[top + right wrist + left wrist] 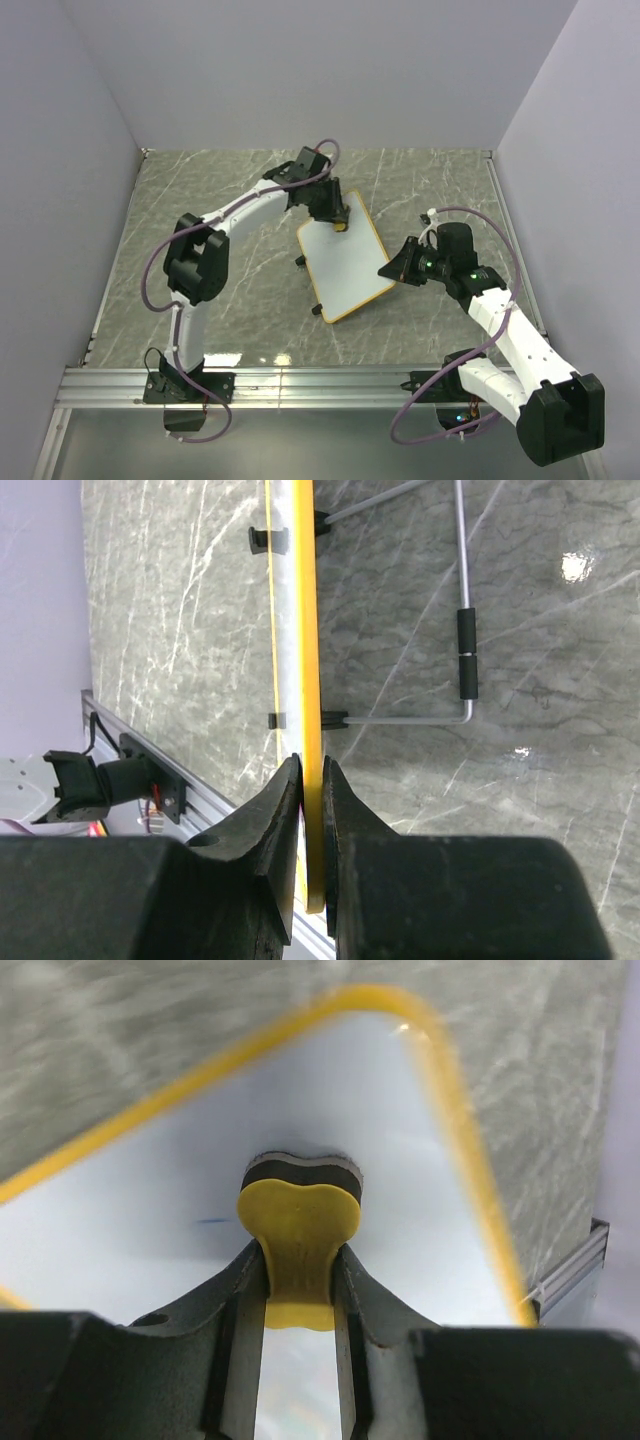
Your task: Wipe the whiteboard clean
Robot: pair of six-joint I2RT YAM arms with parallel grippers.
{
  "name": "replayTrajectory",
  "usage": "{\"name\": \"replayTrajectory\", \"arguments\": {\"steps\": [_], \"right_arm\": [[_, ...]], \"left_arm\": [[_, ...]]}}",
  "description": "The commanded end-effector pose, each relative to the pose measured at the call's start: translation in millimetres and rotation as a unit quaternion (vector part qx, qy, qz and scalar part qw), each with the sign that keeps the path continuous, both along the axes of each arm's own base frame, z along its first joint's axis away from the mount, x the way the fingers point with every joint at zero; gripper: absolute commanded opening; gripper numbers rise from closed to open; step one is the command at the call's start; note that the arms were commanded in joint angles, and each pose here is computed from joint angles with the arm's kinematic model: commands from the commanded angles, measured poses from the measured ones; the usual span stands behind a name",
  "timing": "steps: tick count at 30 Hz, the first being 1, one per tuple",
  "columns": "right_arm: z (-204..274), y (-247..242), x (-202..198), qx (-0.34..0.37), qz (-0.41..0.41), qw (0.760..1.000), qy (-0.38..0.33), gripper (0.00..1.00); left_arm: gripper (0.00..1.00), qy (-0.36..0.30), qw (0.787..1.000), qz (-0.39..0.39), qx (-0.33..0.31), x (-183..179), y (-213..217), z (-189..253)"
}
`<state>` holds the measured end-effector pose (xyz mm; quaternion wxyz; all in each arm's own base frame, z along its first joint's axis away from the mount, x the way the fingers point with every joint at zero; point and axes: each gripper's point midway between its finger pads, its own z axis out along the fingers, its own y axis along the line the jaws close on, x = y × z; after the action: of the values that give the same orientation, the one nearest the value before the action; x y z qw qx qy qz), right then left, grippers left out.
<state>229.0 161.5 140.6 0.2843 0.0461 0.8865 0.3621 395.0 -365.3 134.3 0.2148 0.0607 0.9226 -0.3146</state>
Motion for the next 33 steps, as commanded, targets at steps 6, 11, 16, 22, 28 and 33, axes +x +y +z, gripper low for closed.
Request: {"name": "replayTrajectory", "arguments": {"steps": [6,11,16,22,28,33], "right_arm": [[-16,-18,-8,-0.053,-0.02,0.998,0.014,0.0],[-16,-18,-8,-0.055,-0.019,0.998,0.014,0.0],[-17,-18,-8,-0.054,-0.017,0.998,0.016,0.0],[-16,-18,-7,-0.055,-0.018,0.998,0.015,0.0],[-15,-18,-8,-0.055,-0.02,0.998,0.013,0.0],[-13,-19,-9,-0.055,-0.022,0.998,0.013,0.0]], "left_arm": [[0.0,0.072,0.993,0.071,0.058,5,82,-75],[0.0,0.044,0.995,0.066,0.055,18,76,-56],[0.0,0.006,0.998,0.038,0.041,25,48,-18],[0.0,-0.019,1.0,-0.006,0.016,25,-3,15],[0.0,-0.01,1.0,-0.007,0.015,17,-10,6],[0.0,-0.001,0.999,0.014,0.03,19,13,-13]]}}
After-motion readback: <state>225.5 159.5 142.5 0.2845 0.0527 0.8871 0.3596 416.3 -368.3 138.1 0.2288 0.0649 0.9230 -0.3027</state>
